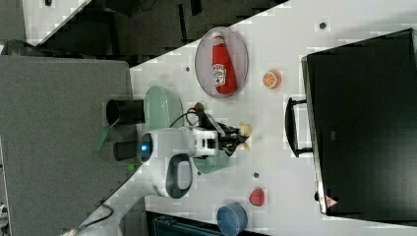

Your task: Pick banana from table and place on oven.

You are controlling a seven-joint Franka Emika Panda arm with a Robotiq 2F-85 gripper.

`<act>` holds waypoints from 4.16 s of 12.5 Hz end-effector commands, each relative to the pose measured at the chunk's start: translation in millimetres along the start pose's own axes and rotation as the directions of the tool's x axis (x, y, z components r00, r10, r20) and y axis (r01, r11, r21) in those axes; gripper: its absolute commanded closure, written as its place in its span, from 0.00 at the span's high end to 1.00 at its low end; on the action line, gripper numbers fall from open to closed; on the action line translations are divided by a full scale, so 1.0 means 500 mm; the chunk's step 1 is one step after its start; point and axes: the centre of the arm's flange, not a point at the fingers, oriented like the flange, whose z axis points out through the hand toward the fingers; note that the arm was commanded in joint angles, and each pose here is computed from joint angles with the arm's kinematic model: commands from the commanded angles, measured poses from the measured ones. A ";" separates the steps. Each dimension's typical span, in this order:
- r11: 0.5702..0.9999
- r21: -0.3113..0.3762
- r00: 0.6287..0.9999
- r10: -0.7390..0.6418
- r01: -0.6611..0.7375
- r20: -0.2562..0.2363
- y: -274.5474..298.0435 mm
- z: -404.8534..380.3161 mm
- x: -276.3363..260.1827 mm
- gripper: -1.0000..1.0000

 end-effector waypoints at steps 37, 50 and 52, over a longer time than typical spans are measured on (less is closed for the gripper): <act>0.934 -0.177 0.948 -0.318 0.310 -0.018 0.413 -0.465 0.522 1.00; 0.998 0.009 0.996 -0.056 0.057 -0.072 -0.033 -0.746 0.155 1.00; 0.997 -0.039 0.997 0.073 -0.073 -0.014 -0.023 -0.758 0.093 1.00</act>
